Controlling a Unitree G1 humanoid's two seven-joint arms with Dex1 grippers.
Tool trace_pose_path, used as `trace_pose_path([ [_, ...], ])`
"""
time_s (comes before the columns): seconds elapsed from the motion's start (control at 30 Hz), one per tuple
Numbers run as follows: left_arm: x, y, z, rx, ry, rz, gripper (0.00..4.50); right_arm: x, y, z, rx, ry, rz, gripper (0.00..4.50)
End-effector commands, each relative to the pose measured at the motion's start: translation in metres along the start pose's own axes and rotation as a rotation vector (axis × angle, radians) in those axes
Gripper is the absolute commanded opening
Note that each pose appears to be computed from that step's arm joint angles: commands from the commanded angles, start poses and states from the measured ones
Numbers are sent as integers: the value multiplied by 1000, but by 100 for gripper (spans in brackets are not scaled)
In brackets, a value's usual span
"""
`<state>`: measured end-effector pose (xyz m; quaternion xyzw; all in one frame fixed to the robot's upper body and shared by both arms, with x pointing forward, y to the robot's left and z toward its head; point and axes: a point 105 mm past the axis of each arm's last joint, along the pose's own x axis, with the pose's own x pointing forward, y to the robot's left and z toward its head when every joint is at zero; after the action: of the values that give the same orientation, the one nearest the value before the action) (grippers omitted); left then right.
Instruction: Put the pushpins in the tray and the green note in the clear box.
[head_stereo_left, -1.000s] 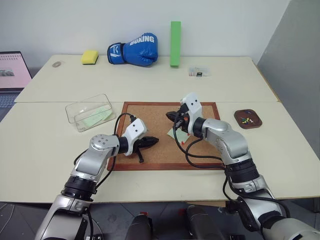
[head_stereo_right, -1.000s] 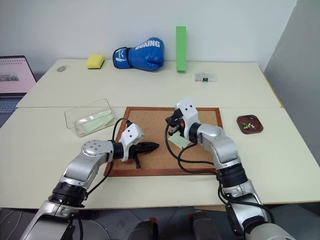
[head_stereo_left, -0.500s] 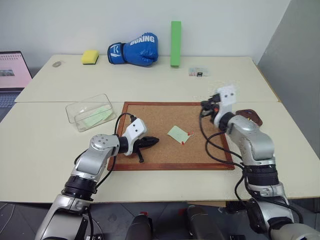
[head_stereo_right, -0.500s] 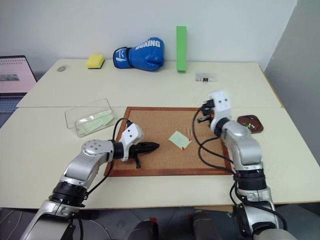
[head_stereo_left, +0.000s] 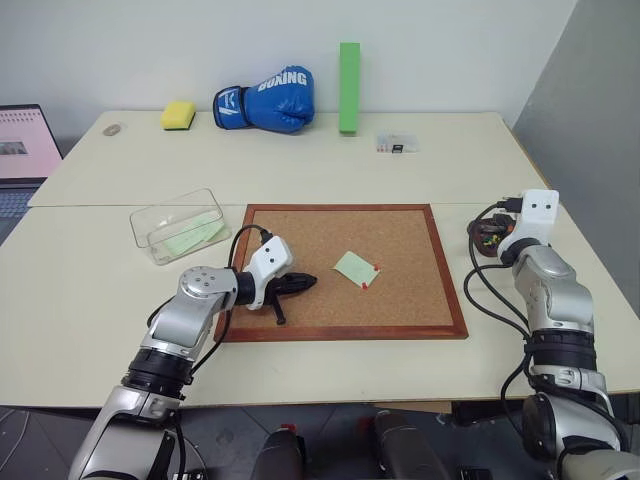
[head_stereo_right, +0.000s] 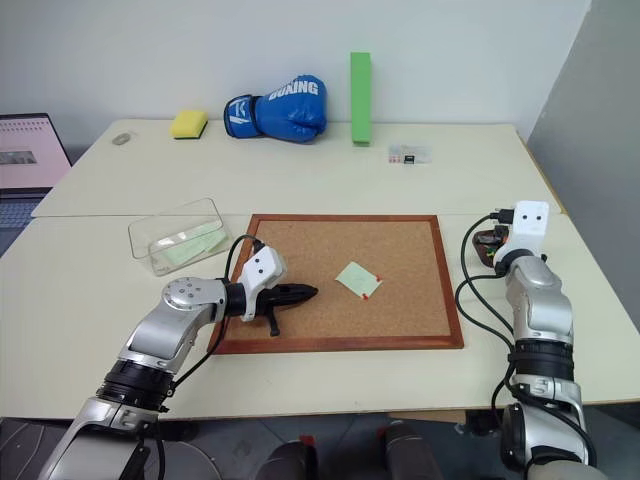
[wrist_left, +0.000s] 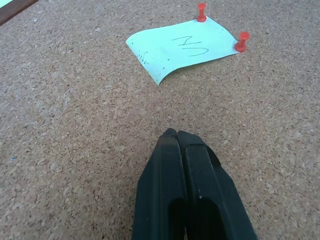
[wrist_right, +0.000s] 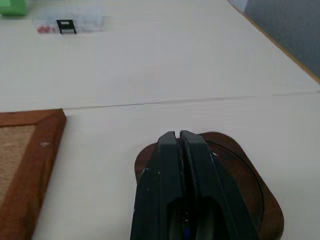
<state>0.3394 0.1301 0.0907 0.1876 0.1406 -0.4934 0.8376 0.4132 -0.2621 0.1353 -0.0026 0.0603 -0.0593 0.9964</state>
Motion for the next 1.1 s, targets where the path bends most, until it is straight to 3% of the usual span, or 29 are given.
trace_pose_path([
  [0.03,1,-3,-10,-6,52,-17,0,8,-9,30,16,-114,-24,2],
  [0.2,-1,-3,-14,-4,63,-6,0,16,-12,27,40,-120,-55,2],
  [0.47,-4,-6,-16,-10,66,3,0,20,7,-14,74,17,6,2],
  [0.7,-7,-1,-16,-2,70,16,0,20,10,-17,79,31,32,2],
  [1.07,-5,2,-12,3,63,16,0,17,12,23,-56,-129,36,222],
  [1.1,-5,2,-12,5,63,16,0,16,12,26,-73,-142,40,222],
])
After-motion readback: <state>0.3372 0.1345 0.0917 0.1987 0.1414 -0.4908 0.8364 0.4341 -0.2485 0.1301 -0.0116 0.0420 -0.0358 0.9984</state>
